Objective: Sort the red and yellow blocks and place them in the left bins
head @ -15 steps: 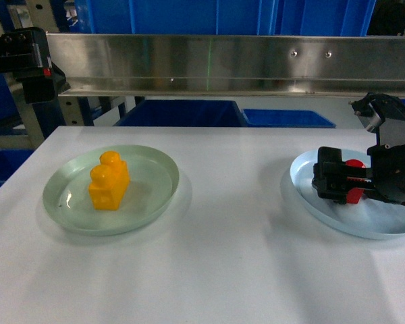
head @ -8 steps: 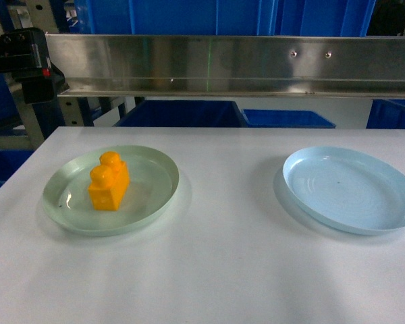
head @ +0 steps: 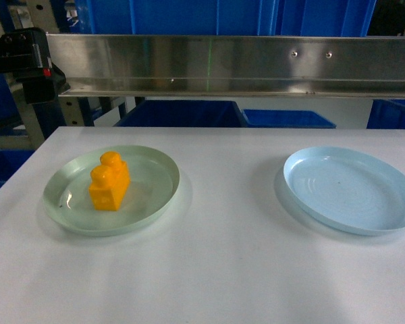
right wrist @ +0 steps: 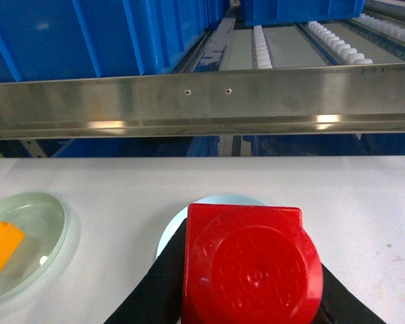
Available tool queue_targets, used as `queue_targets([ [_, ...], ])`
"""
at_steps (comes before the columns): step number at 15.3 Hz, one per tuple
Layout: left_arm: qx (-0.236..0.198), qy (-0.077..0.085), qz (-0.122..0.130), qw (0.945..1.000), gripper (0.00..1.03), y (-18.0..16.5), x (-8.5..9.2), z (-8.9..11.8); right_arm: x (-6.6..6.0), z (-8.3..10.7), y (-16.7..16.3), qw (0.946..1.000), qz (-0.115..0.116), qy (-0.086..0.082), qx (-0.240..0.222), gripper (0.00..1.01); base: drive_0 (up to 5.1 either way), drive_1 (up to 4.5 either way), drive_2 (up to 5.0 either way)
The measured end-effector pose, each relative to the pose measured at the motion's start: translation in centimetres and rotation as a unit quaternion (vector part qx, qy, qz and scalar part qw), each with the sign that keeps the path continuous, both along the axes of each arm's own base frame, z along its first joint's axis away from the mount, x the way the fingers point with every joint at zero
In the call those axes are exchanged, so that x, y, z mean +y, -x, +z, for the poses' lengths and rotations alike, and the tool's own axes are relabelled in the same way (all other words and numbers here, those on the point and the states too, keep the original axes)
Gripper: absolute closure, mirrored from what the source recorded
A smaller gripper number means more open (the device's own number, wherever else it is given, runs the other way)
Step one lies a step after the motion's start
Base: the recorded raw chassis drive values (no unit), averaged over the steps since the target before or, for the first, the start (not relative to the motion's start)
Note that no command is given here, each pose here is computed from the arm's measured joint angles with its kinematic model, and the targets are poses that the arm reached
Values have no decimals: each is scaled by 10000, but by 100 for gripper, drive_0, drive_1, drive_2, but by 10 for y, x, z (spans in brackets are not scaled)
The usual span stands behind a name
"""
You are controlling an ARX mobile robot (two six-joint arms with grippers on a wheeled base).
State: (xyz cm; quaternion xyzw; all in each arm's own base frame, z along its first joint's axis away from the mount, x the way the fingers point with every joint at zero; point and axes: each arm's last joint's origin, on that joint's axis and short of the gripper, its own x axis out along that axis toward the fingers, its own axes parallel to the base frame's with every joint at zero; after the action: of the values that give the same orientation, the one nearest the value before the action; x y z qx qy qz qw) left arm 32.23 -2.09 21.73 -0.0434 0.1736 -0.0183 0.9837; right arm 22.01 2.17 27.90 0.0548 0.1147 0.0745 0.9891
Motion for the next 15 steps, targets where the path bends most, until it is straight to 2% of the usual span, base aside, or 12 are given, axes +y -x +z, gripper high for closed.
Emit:
queue_targets([
  [9, 0, -1, 2, 10000, 5, 0, 0, 0, -6, -6, -3, 9997, -61, -50, 246, 73, 0, 0, 0],
  [15, 0, -1, 2, 10000, 5, 0, 0, 0, -7, -6, -4, 9997, -91, -57, 234, 73, 0, 0, 0],
])
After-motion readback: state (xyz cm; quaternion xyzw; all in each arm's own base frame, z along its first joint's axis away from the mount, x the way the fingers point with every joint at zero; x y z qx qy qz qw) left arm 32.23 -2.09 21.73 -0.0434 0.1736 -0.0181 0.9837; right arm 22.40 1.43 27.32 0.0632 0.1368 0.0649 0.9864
